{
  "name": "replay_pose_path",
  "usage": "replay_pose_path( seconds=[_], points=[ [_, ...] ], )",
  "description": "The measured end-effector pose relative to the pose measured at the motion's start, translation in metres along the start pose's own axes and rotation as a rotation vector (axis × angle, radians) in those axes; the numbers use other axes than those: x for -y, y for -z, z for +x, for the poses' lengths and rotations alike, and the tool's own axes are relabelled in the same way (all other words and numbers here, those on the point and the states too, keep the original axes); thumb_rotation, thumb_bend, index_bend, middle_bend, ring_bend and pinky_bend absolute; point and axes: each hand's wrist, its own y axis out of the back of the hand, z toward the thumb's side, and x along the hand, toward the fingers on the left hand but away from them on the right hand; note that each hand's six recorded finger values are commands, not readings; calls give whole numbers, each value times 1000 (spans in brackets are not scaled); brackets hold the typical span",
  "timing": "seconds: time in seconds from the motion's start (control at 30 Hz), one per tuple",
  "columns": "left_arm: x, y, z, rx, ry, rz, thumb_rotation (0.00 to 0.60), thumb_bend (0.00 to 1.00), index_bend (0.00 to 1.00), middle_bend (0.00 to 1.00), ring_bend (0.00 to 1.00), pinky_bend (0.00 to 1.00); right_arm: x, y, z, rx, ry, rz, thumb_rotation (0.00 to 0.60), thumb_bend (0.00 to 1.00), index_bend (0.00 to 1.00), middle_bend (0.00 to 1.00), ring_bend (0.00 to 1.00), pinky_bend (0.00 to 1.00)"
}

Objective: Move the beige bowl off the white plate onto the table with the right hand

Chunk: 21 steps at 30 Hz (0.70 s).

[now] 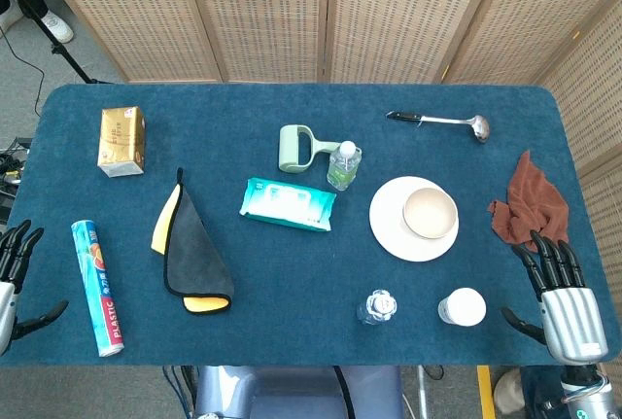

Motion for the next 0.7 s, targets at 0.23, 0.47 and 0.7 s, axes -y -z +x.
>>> replay_pose_path(
  seconds=[0.23,0.47,0.7],
  points=[
    [-2,0,-1,0,-7,-5,600,87,0,0,0,0,1,2,0,7,-16,-5,600,0,140,0,0,0],
    [-6,3,1,-14,-17,-17,600,94,0,0,0,0,-1,4,-23,-15,-23,-5,600,0,292,0,0,0],
    [-5,3,9,-23,-19,-15,600,99,0,0,0,0,10,-9,-84,-85,-103,5,600,0,377,0,0,0]
  ],
)
